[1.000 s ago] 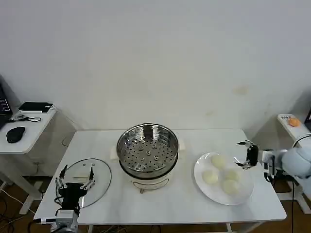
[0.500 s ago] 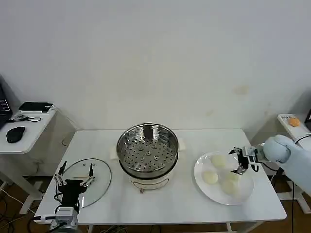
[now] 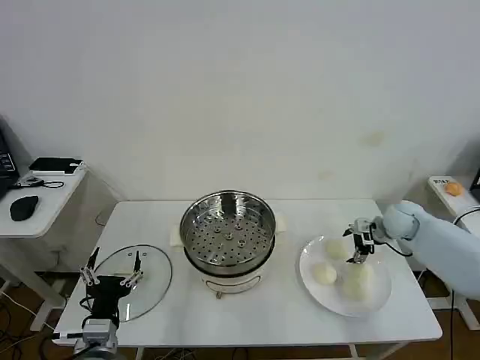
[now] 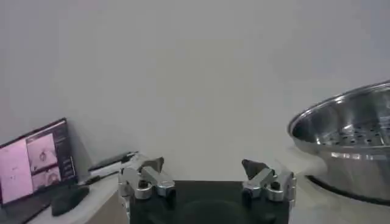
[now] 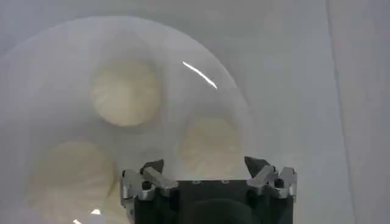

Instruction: Take steamed baozi put them in steamer then cover it.

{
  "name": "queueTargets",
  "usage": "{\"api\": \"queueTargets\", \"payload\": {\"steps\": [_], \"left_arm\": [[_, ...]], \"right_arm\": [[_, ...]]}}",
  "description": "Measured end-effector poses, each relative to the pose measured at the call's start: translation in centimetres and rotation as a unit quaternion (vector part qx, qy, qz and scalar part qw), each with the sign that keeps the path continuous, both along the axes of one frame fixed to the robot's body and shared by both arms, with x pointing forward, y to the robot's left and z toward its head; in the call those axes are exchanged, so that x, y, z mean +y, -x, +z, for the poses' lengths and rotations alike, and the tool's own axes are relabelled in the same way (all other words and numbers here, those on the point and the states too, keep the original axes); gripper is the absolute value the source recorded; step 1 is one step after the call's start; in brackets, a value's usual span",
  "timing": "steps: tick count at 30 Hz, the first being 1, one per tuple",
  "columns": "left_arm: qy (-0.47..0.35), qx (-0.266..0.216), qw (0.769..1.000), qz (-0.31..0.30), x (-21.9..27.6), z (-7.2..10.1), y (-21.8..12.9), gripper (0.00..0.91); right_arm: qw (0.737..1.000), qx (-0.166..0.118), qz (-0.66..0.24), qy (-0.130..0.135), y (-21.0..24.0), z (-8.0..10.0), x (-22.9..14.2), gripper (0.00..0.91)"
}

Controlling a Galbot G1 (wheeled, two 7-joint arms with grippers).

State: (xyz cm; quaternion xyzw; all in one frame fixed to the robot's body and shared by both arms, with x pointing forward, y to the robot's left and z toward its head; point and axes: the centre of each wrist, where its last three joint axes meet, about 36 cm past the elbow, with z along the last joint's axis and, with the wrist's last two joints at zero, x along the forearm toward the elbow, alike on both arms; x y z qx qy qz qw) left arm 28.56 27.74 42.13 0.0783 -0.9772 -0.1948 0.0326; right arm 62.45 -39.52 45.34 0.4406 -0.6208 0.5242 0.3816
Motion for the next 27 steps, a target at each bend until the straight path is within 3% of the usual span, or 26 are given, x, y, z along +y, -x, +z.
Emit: {"api": "queueTargets", "payload": {"steps": [3, 9, 14, 27], "left_arm": [[0.001, 0.001, 1.0, -0.001, 0.0, -0.1, 0.0, 0.907], [0.0, 0.0, 1.0, -0.002, -0.1, -0.1, -0.1, 0.907], [-0.001, 0.0, 1.0, -0.001, 0.0, -0.1, -0.1, 0.907], [0.002, -0.003, 1.0, -0.002, -0.1, 0.1, 0.0, 0.907]], "right_arm": [[1.0, -0.002, -0.001, 0.005, -0.3, -0.4, 0.3, 0.897], [1.0, 0.001, 0.0, 0.006, -0.7, -1.2, 1.3, 0.776], [1.0, 0.005, 0.001, 0.012, -0.8, -1.6, 1.6, 0.776], [1.0, 0.0, 0.006, 0.019, -0.9, -0.3, 1.2, 0.655]]}}
